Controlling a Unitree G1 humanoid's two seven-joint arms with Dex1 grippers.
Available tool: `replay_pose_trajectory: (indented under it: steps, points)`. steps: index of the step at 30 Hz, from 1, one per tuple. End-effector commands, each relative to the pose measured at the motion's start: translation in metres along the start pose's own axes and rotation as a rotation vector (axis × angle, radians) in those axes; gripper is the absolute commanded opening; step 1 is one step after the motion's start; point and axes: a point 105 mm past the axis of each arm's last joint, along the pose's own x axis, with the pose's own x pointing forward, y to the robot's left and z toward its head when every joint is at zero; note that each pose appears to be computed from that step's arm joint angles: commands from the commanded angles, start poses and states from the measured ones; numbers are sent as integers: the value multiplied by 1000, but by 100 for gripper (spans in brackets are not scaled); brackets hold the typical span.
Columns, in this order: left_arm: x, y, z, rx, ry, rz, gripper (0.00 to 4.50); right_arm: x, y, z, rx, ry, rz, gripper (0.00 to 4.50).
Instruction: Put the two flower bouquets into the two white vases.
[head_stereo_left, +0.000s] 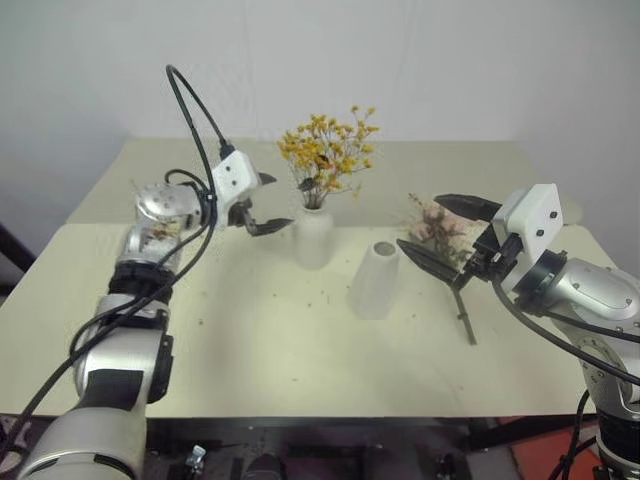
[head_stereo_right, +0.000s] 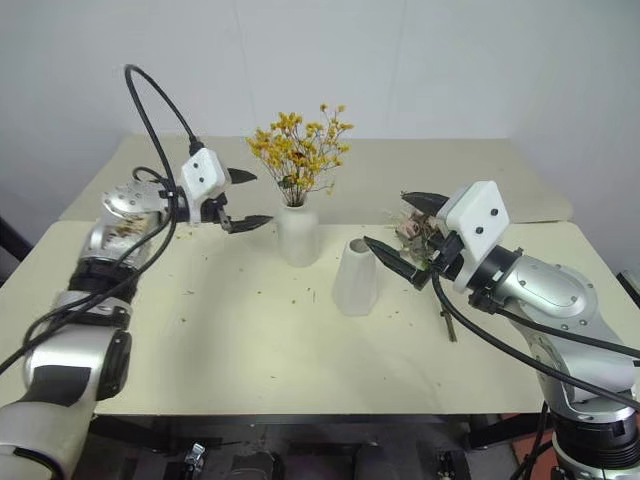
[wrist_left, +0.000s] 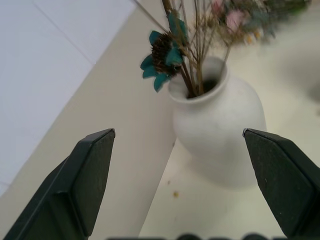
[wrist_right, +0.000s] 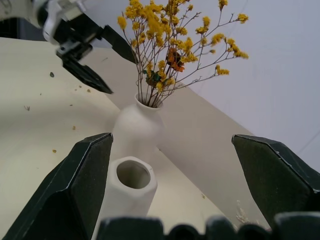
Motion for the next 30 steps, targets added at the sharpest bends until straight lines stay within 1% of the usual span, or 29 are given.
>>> replay_pose_trajectory:
  steps: [1,3,5,7,8,10,12,13,16,17,20,22,25,28,30]
  points:
    - [-21,-10,15,87,-43,-90,448,-4,-7,13,-45,-42,-38,450]
    - [-48,-23,37,131,-204,-171,448,-7,-12,11,-38,-15,-69,450]
    - [-65,-24,66,67,-390,-175,448,-15,-25,3,0,45,-129,450]
    - [-71,-26,82,27,-488,-181,448,-21,-35,-4,28,100,-171,450]
    - [-74,-30,87,30,-516,-203,448,-24,-40,-10,40,150,-186,450]
    - [-72,-40,89,53,-509,-248,448,-30,-46,-27,54,270,-192,450]
    - [-67,-49,85,87,-453,-283,448,-36,-51,-40,61,384,-199,450]
    - [-64,-53,85,92,-447,-299,448,-39,-52,-48,62,450,-194,450]
    - [-59,-58,91,77,-468,-317,448,-48,-56,-72,70,626,-138,450]
    - [-56,-58,93,73,-476,-320,448,-49,-58,-76,99,652,-123,450]
    - [-49,-61,100,69,-535,-320,448,-47,-66,-102,299,771,-133,450]
    - [-45,-63,101,60,-547,-328,448,-43,-67,-115,358,832,-136,450]
    - [-36,-68,95,51,-499,-348,448,-30,-62,-132,402,893,-98,450]
    - [-29,-69,88,60,-444,-350,448,-20,-58,-141,433,941,-63,450]
    - [-28,-70,85,61,-435,-350,448,-12,-55,-147,452,969,-41,450]
